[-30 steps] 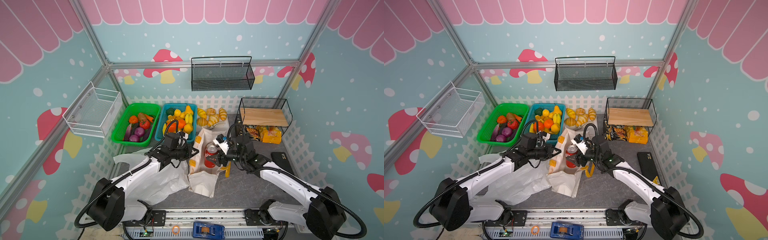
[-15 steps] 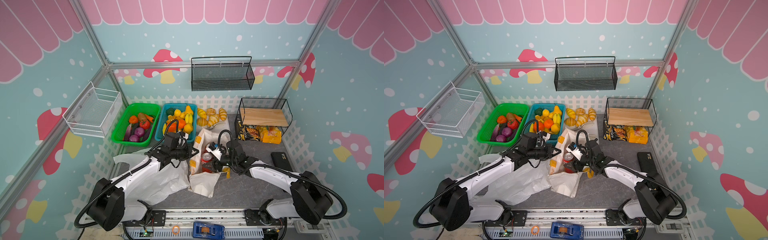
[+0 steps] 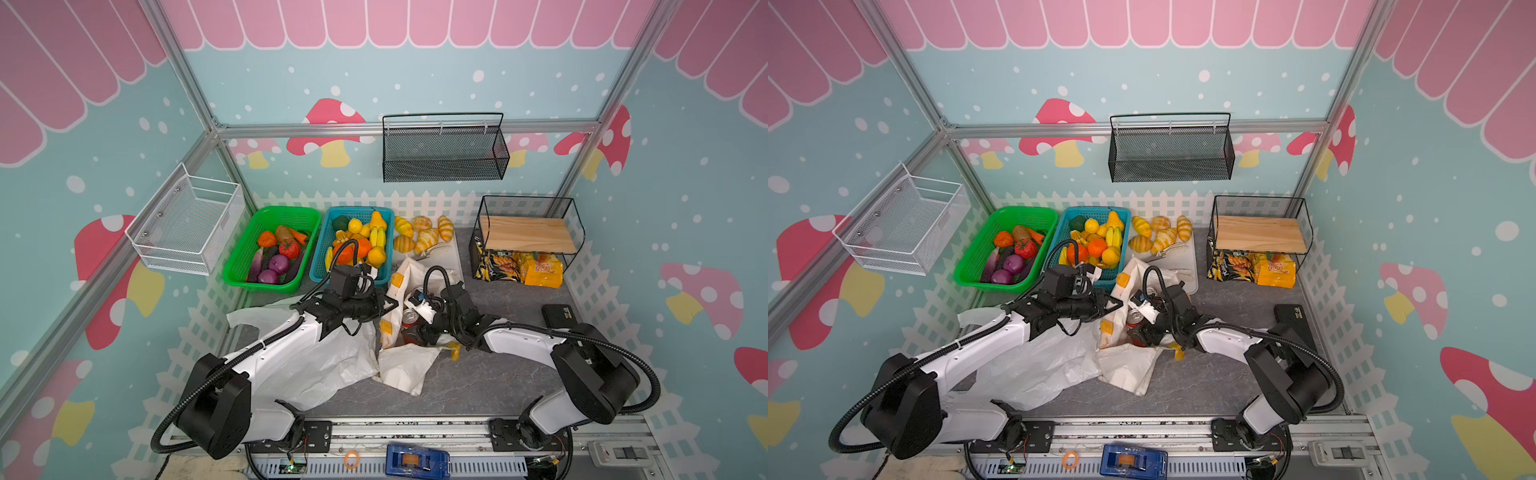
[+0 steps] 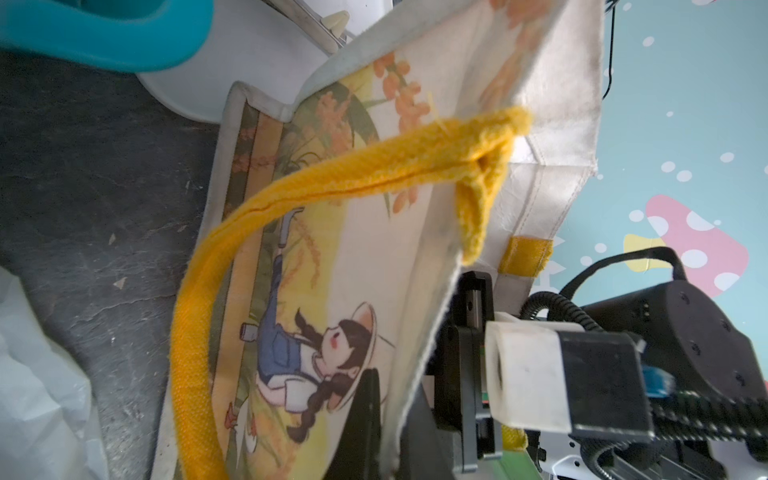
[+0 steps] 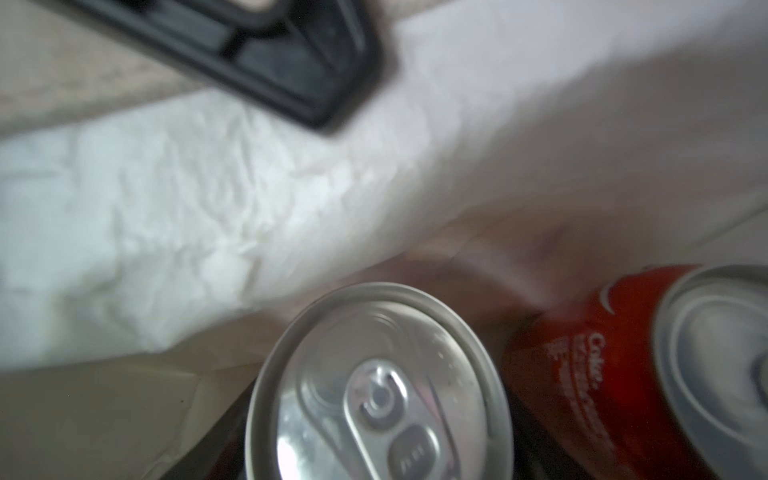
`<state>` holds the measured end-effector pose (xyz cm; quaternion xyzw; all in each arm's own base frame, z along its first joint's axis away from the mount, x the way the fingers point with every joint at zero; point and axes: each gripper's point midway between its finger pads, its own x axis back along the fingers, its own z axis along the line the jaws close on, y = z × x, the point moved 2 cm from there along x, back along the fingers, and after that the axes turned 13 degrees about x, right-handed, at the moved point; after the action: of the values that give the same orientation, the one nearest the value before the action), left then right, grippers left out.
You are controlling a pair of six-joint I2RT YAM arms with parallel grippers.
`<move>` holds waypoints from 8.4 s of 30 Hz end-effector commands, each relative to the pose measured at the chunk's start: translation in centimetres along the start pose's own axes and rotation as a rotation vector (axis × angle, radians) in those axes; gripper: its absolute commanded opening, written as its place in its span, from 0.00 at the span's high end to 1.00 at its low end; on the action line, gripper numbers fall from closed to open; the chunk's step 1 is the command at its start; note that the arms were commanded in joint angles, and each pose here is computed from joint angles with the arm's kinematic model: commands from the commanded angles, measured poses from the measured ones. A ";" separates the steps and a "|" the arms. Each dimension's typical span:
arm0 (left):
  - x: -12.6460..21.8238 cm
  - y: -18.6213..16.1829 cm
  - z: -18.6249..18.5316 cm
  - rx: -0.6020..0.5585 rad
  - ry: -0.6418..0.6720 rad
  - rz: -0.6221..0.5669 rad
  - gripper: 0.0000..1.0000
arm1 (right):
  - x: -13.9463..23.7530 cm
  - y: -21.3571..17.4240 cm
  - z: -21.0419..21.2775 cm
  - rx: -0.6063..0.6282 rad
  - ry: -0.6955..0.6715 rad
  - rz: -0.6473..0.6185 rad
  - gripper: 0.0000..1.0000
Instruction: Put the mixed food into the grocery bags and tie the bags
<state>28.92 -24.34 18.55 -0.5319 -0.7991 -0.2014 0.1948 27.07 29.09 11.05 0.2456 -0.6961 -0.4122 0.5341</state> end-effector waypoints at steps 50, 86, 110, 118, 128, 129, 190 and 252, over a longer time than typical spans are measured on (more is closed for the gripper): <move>0.3 1.2 -0.2 -0.016 -0.003 -0.033 1.00 | 6.3 9.2 -4.7 -0.025 -0.269 -0.029 0.06; 0.0 -0.2 -1.8 -0.025 -0.037 -0.015 1.00 | 13.4 -0.9 -8.4 -0.496 -0.527 0.299 0.91; -9.0 -7.5 -10.9 -0.133 -0.137 0.186 1.00 | 25.5 -5.6 -14.2 -0.600 -0.921 0.447 0.96; -12.9 -9.3 -12.9 -0.162 -0.152 0.274 1.00 | 29.8 -8.2 -16.3 -0.627 -1.087 0.536 0.96; -15.3 -9.9 -12.9 -0.197 -0.114 0.313 0.92 | 30.0 -9.7 -17.6 -0.641 -1.102 0.568 0.95; -15.4 -9.8 -12.8 -0.208 -0.104 0.308 0.87 | 29.9 -9.6 -17.6 -0.637 -1.099 0.561 0.93; 23.1 5.9 28.0 0.712 0.794 -0.461 0.14 | 13.1 12.2 -5.5 0.014 -0.400 -0.215 0.12; 8.7 -0.8 17.8 0.389 0.403 -0.213 0.49 | 11.9 10.2 -5.5 -0.058 -0.377 -0.128 0.12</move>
<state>23.08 -7.49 7.86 -0.3300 -0.8163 -0.1681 0.4432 29.73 23.13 26.37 0.1845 -0.7583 -0.5050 0.3686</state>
